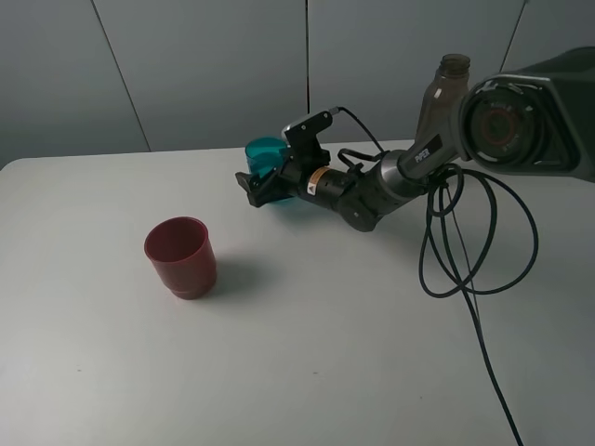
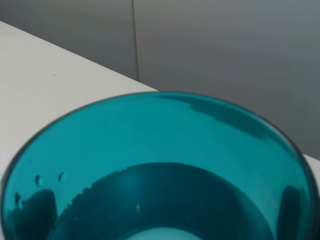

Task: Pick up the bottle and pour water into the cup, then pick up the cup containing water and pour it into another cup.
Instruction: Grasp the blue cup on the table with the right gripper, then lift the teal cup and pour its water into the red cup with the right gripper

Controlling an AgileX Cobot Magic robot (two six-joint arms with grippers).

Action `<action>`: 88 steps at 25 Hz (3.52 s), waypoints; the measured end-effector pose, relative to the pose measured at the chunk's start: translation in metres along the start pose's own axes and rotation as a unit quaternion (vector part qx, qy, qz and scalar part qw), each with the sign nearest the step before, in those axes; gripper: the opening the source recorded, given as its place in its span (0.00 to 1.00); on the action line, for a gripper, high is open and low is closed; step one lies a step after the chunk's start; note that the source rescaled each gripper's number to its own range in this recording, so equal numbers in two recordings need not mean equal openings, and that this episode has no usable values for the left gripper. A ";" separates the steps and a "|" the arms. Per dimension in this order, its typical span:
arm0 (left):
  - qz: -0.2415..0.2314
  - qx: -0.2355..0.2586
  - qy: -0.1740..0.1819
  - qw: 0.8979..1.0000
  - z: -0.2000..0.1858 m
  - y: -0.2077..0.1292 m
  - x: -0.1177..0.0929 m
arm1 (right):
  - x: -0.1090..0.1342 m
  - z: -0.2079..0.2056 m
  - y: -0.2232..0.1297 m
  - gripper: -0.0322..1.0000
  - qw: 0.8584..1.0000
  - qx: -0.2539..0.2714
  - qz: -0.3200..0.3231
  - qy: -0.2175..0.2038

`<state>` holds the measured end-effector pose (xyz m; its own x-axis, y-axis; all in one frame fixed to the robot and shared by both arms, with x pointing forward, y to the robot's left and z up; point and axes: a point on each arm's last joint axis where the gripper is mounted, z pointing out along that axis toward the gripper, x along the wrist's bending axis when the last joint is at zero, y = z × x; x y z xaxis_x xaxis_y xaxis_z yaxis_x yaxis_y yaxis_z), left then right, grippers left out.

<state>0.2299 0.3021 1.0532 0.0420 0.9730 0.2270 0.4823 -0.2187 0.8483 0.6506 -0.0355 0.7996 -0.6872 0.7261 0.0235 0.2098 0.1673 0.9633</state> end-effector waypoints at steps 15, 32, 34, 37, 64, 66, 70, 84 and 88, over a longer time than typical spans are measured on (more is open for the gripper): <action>0.000 0.000 0.000 1.000 0.000 0.000 0.000 | 0.001 0.001 0.001 0.99 1.000 -0.002 -0.011 0.005; 0.000 0.000 0.000 1.000 0.000 0.000 0.000 | 0.001 0.001 0.001 0.07 1.000 -0.002 -0.014 0.008; 0.000 0.000 0.000 1.000 0.000 0.000 0.000 | 0.001 0.001 0.001 0.07 1.000 -0.002 -0.014 0.008; 0.000 0.000 0.000 1.000 0.000 0.000 0.000 | 0.001 0.001 0.001 0.07 1.000 -0.002 -0.014 0.008; -0.001 0.000 0.000 1.000 0.000 0.000 0.000 | 0.015 -0.013 0.072 0.07 0.991 -0.020 -0.100 0.081; -0.001 0.000 0.000 1.000 0.000 0.000 0.000 | 0.018 -0.015 0.073 0.07 0.990 -0.019 -0.107 0.090; -0.001 0.000 0.000 1.000 0.000 0.000 0.000 | 0.024 -0.023 0.075 0.07 0.986 -0.013 -0.127 0.105; -0.001 0.000 0.000 1.000 0.000 0.000 0.000 | 0.064 -0.022 0.072 0.07 0.970 -0.015 -0.190 0.154; -0.001 0.000 0.000 1.000 0.000 0.000 0.000 | 0.072 -0.022 0.072 0.07 0.964 -0.017 -0.209 0.164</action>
<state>0.2299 0.3021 1.0532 0.0411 0.9734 0.2254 0.4824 -0.2169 0.8487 0.6011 0.0137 0.8762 -0.8905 0.3504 -0.2903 -0.1516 0.3730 0.9153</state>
